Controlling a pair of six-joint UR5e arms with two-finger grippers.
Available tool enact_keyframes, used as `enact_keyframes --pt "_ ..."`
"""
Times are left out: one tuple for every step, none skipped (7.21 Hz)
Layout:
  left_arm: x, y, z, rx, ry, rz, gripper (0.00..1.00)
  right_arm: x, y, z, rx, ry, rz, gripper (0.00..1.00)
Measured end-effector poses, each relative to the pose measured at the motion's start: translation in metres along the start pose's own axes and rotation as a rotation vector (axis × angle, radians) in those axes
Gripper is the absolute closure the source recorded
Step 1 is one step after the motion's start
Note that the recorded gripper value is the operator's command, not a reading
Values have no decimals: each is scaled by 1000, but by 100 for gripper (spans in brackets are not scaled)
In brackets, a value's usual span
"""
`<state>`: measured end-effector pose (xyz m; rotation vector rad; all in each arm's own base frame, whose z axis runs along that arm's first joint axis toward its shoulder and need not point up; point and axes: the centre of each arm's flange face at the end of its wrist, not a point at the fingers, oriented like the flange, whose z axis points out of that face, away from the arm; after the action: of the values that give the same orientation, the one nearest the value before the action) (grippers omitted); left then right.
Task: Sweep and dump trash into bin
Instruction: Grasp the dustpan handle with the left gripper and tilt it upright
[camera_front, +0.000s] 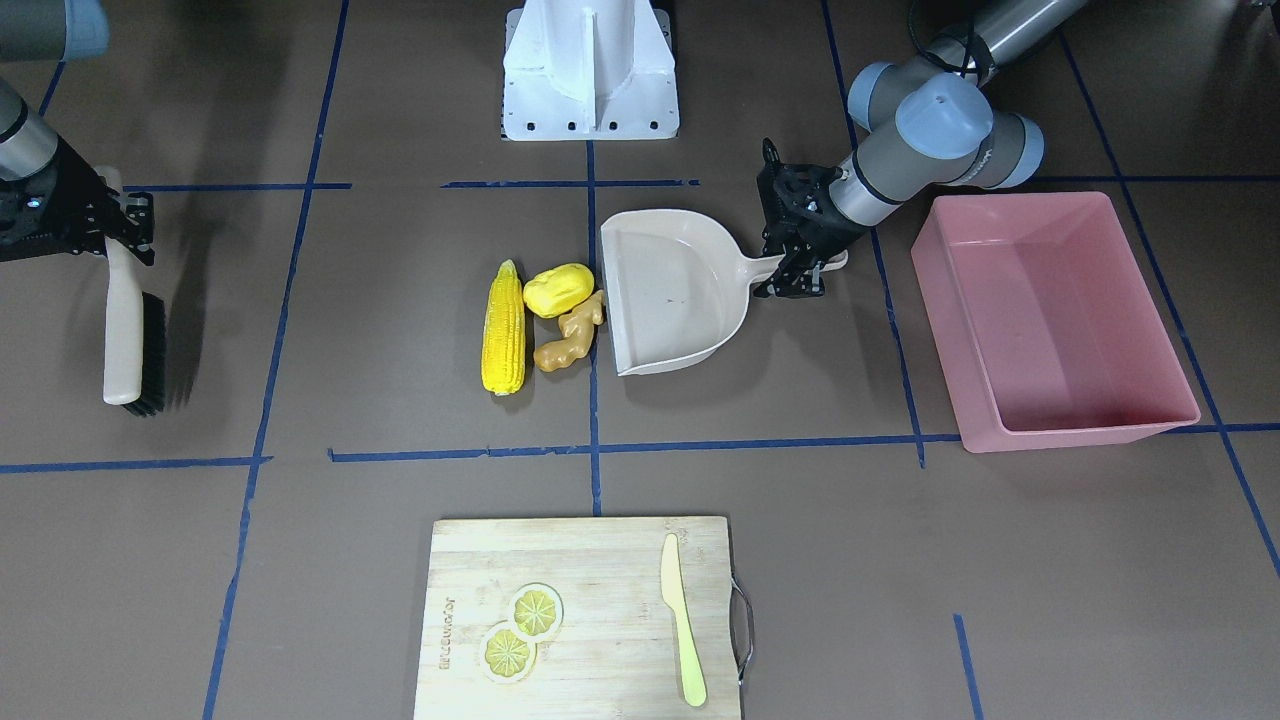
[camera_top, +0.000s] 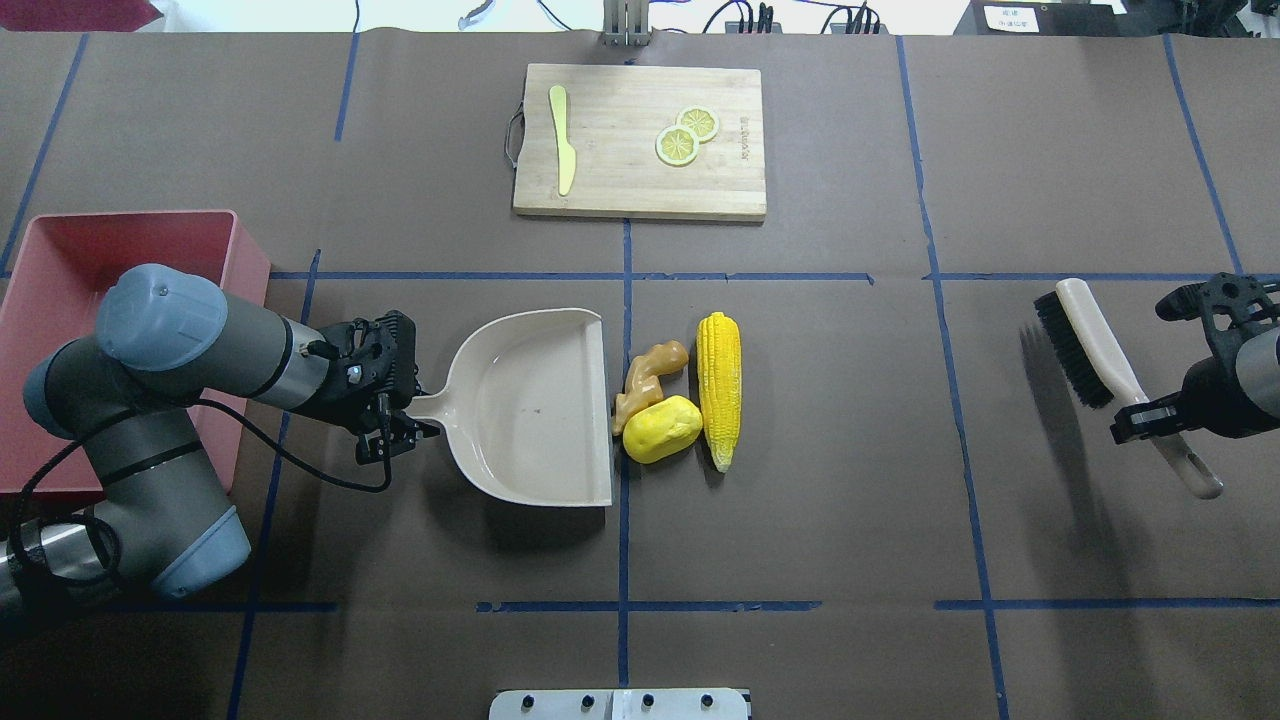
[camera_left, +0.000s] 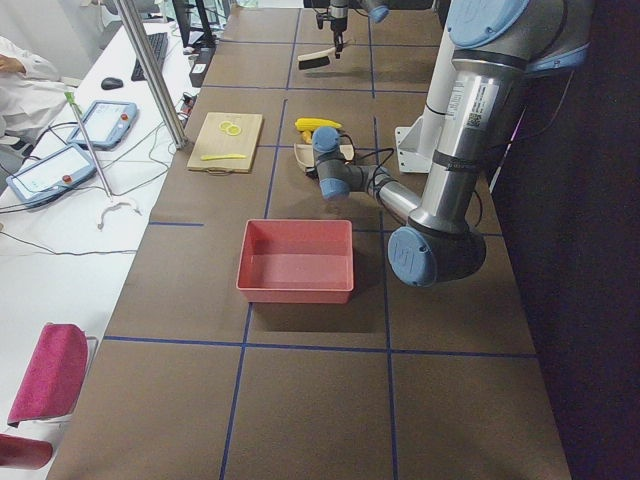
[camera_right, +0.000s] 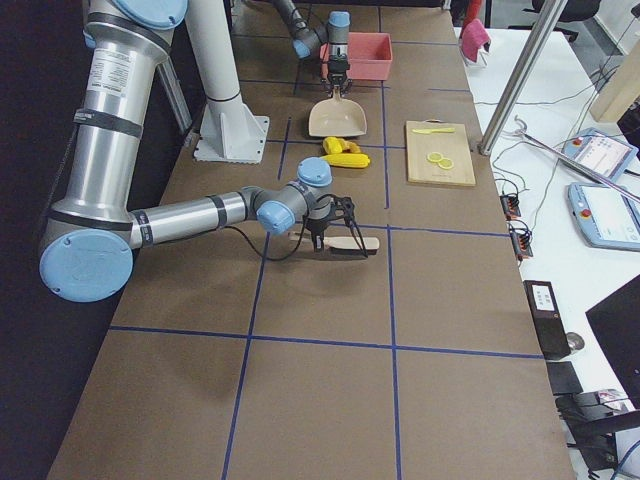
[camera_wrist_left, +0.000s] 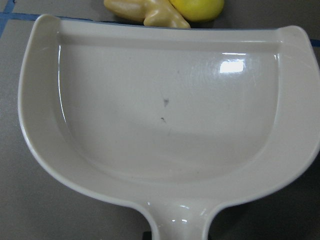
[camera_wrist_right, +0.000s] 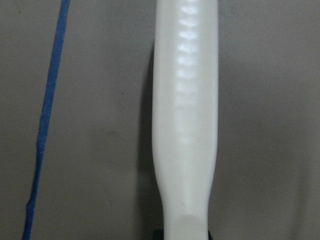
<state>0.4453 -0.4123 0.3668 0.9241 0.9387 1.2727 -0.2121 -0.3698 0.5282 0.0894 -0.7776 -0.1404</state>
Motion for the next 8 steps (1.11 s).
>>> enact_keyframes --pt "-7 1 -8 -1 -16 -1 96 0 0 0 0 0 0 100" --pt "-13 1 -17 -11 -27 -8 99 0 0 0 0 0 0 100" --pt "-14 -4 -25 -38 -28 -5 100 0 0 0 0 0 0 100" --pt "-11 -12 -34 -90 -19 21 100 0 0 0 0 0 0 100" --pt "-8 -24 -42 -151 -3 55 100 0 0 0 0 0 0 100" --pt "-4 -36 -46 -195 14 83 100 -1 0 0 -1 -2 -2 100" --pt "-2 -44 -43 -220 20 96 100 -2 0 0 -1 -3 -3 100" --pt "-4 -47 -38 -236 16 98 100 -3 0 -1 -1 -7 -6 100"
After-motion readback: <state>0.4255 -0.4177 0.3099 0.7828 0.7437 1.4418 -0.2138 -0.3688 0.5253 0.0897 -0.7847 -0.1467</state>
